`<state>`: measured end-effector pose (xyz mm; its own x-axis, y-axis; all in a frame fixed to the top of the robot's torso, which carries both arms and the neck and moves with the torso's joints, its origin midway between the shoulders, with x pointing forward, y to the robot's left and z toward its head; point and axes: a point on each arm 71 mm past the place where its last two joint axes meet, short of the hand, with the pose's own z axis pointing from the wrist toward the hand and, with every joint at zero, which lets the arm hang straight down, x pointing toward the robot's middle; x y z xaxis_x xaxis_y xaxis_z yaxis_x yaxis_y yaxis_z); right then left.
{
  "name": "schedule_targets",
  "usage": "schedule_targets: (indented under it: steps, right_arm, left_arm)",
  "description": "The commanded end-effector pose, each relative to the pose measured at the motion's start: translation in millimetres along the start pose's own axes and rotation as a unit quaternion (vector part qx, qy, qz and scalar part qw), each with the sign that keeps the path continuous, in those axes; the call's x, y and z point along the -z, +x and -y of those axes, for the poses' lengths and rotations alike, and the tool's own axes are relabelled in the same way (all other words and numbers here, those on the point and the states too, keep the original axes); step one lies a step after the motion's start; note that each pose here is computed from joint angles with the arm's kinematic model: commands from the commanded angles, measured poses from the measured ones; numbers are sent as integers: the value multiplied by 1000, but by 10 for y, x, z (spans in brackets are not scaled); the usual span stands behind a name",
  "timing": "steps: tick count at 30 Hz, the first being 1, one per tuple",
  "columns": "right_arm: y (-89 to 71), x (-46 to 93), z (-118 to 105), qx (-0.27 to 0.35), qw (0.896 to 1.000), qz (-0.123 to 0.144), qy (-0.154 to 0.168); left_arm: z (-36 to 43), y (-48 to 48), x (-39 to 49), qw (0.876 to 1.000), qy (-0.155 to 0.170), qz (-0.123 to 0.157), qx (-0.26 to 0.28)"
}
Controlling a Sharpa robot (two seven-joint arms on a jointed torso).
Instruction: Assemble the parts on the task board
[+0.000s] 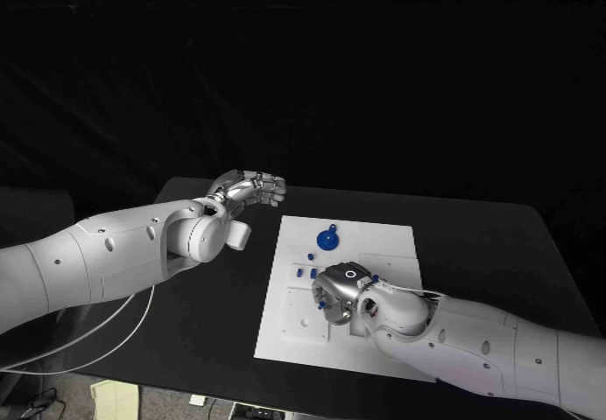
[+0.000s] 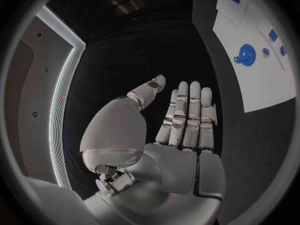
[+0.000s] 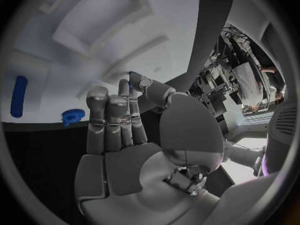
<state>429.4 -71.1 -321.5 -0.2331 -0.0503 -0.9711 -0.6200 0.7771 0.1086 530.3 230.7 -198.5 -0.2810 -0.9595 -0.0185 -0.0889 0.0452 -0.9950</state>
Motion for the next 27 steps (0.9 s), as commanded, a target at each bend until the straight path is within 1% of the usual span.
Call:
schedule_targets:
  steps: [1,13,27]
  right_arm:
    - [29,-7,-8,12,1000,-10,0]
    - [120,-9,-61,14,999,-28,-5]
    - [134,1,-16,-18,999,-29,-1]
  left_arm:
    - [18,35,-5,1000,3,-9,5]
    - [21,60,-5,1000,3,-13,6]
    - [33,55,-5,1000,2,-13,6]
